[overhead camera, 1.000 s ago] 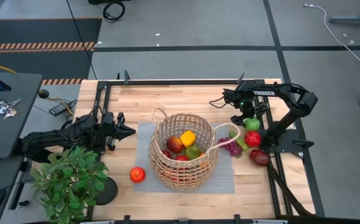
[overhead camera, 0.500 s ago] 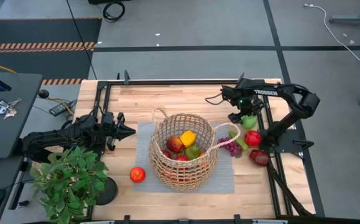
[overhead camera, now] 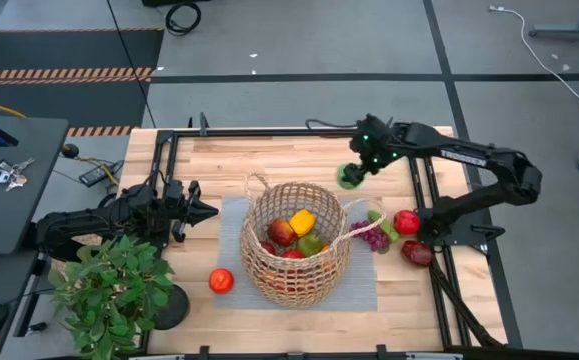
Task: Build produce basket
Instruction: Put the green apple into the brown basket, then put the red apple into the brown basket
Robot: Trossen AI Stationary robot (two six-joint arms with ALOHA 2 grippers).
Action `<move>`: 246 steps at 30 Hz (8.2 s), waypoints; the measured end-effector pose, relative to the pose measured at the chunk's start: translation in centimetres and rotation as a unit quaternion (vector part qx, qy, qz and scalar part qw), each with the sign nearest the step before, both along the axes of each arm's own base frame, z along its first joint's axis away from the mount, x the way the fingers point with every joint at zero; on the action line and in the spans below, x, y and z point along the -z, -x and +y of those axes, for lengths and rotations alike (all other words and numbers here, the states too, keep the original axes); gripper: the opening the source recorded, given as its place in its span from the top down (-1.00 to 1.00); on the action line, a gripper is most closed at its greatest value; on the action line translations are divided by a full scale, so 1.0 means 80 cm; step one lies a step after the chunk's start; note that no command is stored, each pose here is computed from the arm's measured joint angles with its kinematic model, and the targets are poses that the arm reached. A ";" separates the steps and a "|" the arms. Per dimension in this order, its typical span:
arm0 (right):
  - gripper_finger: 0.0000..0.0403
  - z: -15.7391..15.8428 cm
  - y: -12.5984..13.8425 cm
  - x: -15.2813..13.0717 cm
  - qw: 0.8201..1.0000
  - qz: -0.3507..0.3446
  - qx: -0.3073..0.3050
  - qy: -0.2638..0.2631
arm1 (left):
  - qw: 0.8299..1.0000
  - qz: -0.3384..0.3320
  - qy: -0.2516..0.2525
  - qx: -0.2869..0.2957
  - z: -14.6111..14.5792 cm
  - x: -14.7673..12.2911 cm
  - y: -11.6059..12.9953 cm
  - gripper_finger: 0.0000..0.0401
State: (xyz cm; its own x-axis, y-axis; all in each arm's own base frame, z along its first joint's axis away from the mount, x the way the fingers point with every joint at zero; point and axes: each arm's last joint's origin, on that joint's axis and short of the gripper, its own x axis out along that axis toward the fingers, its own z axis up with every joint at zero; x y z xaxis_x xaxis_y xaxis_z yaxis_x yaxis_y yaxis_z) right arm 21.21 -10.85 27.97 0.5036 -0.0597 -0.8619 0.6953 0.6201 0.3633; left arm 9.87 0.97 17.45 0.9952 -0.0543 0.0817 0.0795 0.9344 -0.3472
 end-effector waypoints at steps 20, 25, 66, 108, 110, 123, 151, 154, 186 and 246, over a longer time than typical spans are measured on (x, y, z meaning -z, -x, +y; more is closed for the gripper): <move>-0.80 0.103 -0.047 -0.127 0.804 -0.489 -0.303 0.151 | 1.000 0.000 0.000 0.000 0.000 0.000 0.000 0.83; -0.80 0.117 -0.057 -0.122 0.808 -0.478 -0.292 0.184 | 1.000 0.000 0.000 0.000 0.000 0.000 0.000 0.83; -0.80 0.183 -0.077 -0.159 0.679 -0.243 -0.365 0.588 | 1.000 0.000 0.000 0.000 0.000 0.000 0.000 0.86; -0.98 0.140 -0.157 -0.040 0.883 -0.198 -0.372 0.208 | 1.000 0.000 0.000 0.000 0.000 0.000 0.000 0.82; -0.98 0.142 -0.144 -0.051 0.882 -0.193 -0.370 0.220 | 1.000 0.000 0.000 0.000 0.000 0.000 0.000 0.82; -0.86 0.159 -0.019 -0.096 0.872 -0.207 -0.319 0.308 | 1.000 0.000 0.000 0.000 0.000 0.000 0.000 0.84; -0.79 0.137 0.153 -0.051 0.768 -0.403 -0.173 0.467 | 1.000 0.000 0.000 0.000 0.000 0.000 0.000 0.86; -0.79 0.136 0.168 -0.060 0.749 -0.448 -0.161 0.461 | 1.000 0.000 0.000 0.000 0.000 0.000 0.000 0.86; -0.79 0.139 0.185 0.014 0.728 -0.566 -0.141 0.360 | 1.000 0.002 0.000 0.000 0.000 0.001 0.000 0.85; -0.79 0.148 0.159 0.077 0.692 -0.650 -0.163 0.267 | 0.889 0.435 -0.039 0.139 -0.099 -0.067 -0.095 0.79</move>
State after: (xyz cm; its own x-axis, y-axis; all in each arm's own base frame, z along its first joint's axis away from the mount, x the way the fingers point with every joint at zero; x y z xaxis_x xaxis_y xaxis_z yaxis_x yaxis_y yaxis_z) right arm 8.46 0.99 21.81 0.8950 0.1050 0.4335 -0.2128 0.9547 0.2079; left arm 17.47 -6.92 22.83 0.6275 -0.2795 -0.7267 0.0442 0.9446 -0.3252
